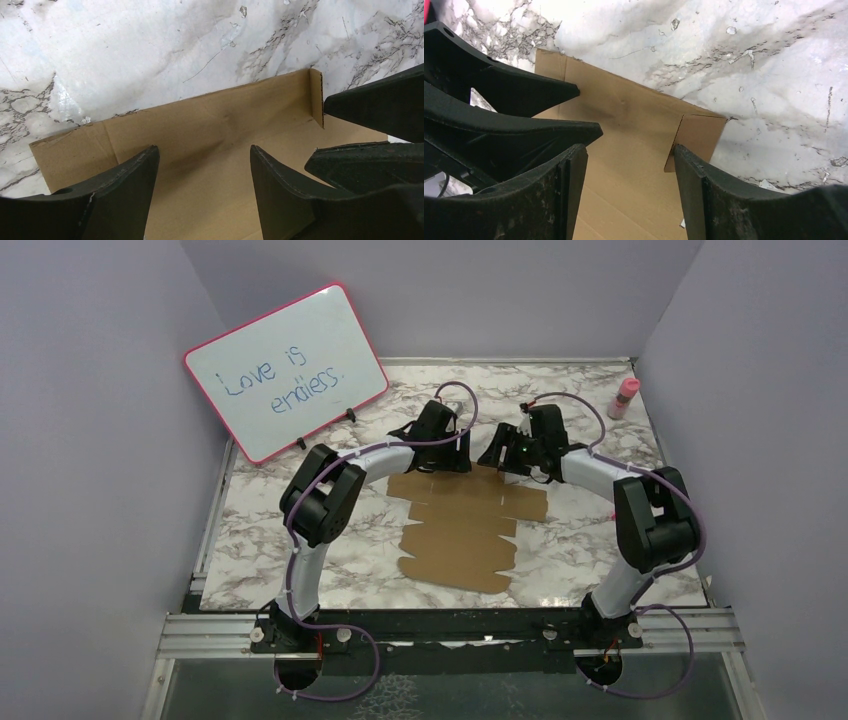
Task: Fold the paper box
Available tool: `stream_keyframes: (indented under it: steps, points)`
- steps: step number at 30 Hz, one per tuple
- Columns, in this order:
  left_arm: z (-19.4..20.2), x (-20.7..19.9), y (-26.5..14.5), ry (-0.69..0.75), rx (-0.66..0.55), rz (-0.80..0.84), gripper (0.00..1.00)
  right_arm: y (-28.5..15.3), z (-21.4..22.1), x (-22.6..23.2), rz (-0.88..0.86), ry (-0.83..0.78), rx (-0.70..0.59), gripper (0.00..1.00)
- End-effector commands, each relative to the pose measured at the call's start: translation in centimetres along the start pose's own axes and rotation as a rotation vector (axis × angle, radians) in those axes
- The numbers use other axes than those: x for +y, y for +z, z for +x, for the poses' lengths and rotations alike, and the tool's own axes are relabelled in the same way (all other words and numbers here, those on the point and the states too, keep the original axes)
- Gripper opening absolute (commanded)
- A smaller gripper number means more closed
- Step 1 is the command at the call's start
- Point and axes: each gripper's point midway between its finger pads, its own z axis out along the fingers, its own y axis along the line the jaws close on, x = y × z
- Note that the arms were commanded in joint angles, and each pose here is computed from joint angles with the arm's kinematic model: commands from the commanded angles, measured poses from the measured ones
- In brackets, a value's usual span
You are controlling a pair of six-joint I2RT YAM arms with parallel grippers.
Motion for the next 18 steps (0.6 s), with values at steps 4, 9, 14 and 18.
stream_keyframes:
  steps: [4, 9, 14, 18]
  points:
    - [1.3, -0.6, -0.7, 0.001, 0.034, 0.007, 0.69, -0.3, -1.2, 0.0, 0.064, -0.042, -0.029, 0.70]
    - [-1.2, -1.6, -2.9, 0.016, -0.032, 0.021, 0.71, -2.4, -3.1, 0.7, 0.087, -0.094, -0.093, 0.71]
    - [-3.2, -2.8, -5.5, 0.023, -0.090, 0.045, 0.72, -3.9, -3.1, 1.9, 0.044, -0.129, -0.113, 0.72]
    - [-3.4, -2.2, -7.5, 0.003, -0.109, 0.044, 0.75, -4.4, -2.0, 2.6, 0.008, -0.136, -0.108, 0.73]
